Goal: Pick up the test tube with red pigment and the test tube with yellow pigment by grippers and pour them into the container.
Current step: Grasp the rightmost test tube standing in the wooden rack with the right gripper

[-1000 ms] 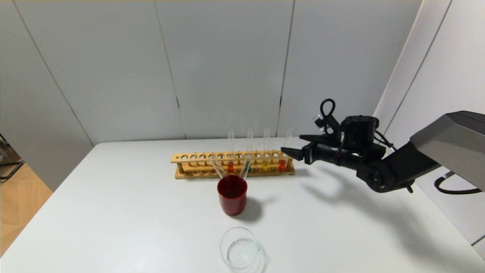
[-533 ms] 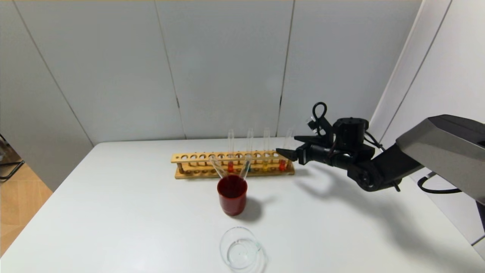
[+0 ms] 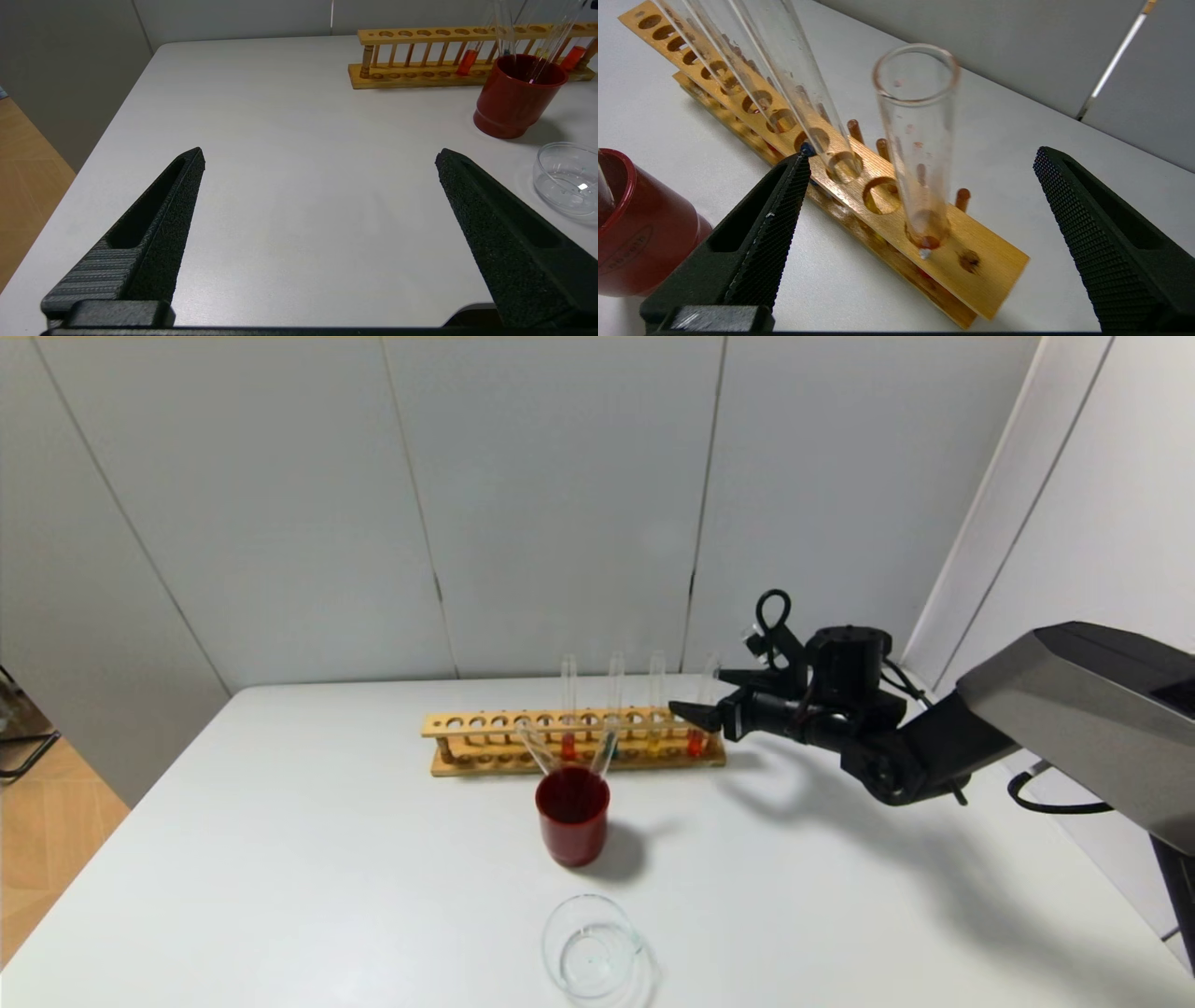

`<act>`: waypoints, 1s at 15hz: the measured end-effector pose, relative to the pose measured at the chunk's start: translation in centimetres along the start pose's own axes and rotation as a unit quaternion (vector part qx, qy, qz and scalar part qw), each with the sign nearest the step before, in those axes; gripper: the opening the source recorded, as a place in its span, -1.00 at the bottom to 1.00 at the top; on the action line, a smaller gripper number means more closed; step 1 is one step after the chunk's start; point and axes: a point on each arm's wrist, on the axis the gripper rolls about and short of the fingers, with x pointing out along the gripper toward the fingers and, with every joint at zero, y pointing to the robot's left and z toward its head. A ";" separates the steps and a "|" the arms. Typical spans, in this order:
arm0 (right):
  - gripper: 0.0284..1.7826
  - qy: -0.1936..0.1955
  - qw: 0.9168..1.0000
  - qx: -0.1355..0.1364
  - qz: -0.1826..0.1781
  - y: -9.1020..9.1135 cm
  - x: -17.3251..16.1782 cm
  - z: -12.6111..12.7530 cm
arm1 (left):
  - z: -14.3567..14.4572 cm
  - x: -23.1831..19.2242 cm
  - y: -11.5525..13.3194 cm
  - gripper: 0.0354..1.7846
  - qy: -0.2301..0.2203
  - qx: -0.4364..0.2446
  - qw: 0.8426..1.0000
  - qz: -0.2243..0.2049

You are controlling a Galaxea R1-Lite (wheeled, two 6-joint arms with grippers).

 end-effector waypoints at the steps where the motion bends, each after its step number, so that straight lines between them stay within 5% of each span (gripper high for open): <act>1: 0.96 0.001 1.000 0.000 0.001 0.0 0.1 -0.1 | 0.0 0.0 0.0 0.96 0.000 0.000 1.000 0.000; 5: 0.67 0.002 1.000 0.000 0.003 0.3 0.4 -0.3 | 0.0 0.0 0.0 0.96 0.000 0.000 1.000 0.000; 11: -0.48 0.004 1.000 0.001 0.003 0.4 0.5 -0.4 | 0.0 0.0 0.0 0.96 0.000 0.000 1.000 0.000; 15: -0.64 0.002 1.000 -0.001 0.004 0.6 0.6 -0.5 | 0.0 0.0 0.0 0.96 0.000 0.000 1.000 0.000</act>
